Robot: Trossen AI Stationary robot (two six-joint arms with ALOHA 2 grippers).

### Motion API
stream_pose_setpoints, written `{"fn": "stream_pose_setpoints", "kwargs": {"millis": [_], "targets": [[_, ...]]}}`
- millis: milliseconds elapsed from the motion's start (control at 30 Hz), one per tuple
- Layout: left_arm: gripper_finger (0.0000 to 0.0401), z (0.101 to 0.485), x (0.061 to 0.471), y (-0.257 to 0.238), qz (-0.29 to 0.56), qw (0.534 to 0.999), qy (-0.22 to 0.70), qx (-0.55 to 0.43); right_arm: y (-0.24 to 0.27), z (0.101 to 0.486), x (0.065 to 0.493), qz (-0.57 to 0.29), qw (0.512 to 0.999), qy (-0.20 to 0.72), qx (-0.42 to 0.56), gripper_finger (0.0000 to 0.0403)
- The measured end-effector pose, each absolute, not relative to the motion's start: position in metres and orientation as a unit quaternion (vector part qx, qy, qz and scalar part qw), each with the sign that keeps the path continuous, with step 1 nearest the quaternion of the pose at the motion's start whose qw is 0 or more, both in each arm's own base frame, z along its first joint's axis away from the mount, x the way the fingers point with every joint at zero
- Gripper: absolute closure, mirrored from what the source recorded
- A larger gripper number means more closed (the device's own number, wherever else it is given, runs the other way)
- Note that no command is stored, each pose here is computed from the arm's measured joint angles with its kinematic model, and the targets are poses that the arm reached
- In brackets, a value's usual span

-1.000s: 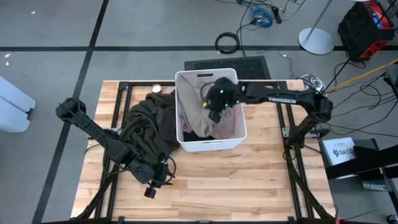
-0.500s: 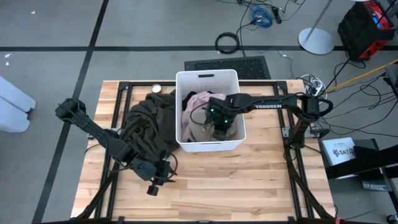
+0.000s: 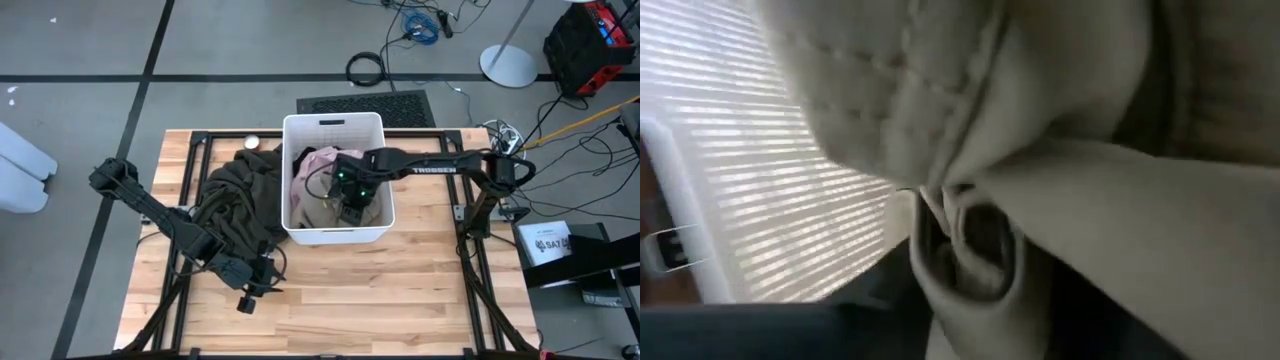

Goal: Sort clothes
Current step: Put the light brown shorts into the laundry bin

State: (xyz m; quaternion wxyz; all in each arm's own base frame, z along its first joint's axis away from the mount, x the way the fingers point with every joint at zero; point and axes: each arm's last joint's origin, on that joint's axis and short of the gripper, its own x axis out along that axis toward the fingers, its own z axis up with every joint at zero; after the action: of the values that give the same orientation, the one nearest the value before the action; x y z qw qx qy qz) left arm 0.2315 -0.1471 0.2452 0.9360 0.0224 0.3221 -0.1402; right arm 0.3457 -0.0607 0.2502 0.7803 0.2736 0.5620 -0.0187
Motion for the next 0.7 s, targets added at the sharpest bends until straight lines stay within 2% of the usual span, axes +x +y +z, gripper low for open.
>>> {"fn": "stream_pose_setpoints", "kwargs": {"millis": [133,267,700], "targets": [[0.0263,0.246,0.232,-0.147,-0.141,0.937,0.319,0.021,-0.06,0.276,0.346,-0.011,0.782,0.557,0.278,0.0203],[0.0263,0.247,0.232,-0.148,-0.142,0.939,0.314,0.019,-0.061,0.305,0.347,-0.015,0.789,0.544,0.284,0.0182],[0.0263,0.247,0.233,-0.148,-0.143,0.94,0.311,0.017,-0.059,0.409,0.338,0.0,0.857,0.441,0.267,0.0177]]}}
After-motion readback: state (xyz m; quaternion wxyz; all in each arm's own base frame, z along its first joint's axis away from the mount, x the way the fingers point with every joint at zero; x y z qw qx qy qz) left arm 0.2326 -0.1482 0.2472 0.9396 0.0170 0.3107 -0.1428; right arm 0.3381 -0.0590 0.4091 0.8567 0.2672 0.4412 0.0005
